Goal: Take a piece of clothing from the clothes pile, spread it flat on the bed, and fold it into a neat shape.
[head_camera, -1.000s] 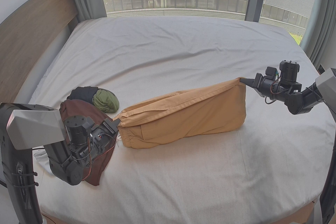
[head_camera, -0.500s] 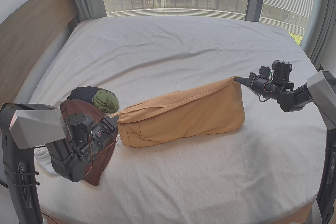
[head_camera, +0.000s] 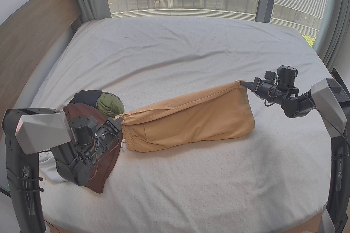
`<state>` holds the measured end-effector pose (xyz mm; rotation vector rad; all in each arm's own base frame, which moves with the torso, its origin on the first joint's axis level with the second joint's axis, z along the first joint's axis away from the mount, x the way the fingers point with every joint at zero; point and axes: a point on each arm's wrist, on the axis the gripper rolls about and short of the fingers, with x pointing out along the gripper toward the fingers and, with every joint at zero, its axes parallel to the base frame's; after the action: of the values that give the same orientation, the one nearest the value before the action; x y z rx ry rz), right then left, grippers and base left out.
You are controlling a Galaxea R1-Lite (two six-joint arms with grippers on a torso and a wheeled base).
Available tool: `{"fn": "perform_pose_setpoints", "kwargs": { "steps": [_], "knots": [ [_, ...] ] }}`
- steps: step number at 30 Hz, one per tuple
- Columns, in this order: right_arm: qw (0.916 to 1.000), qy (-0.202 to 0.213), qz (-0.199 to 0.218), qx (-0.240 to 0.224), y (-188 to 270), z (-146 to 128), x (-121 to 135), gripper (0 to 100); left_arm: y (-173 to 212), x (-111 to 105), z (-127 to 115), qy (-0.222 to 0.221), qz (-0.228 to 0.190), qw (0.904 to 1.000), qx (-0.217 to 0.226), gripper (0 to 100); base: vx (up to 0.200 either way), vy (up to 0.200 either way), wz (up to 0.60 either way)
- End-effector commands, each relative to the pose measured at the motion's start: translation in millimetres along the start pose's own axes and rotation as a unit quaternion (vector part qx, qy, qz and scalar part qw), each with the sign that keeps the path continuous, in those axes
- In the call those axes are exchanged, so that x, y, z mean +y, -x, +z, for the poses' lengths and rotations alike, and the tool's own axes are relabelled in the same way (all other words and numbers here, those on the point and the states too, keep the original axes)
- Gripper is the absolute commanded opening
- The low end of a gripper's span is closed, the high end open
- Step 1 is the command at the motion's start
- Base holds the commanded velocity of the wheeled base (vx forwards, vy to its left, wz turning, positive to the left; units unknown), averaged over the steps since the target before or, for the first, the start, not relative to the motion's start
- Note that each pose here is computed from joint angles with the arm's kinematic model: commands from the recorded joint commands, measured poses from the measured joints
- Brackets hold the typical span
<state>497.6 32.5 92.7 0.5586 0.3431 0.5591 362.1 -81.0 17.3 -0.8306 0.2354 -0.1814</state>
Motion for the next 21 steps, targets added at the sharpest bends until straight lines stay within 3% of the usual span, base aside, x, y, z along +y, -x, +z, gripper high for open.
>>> {"fn": "perform_pose_setpoints", "kwargs": {
  "steps": [1,21],
  "knots": [
    [1.0,-0.002,-0.004,0.004,-14,-12,-8,0,-6,9,-3,0.001,0.008,1.0,0.0,0,0.0,0.0,0.0],
    [0.9999,0.009,0.007,-0.005,-31,-14,-7,0,-17,18,-5,0.0,0.009,1.0,-0.003,0,0.0,0.0,0.0]
  ]
}}
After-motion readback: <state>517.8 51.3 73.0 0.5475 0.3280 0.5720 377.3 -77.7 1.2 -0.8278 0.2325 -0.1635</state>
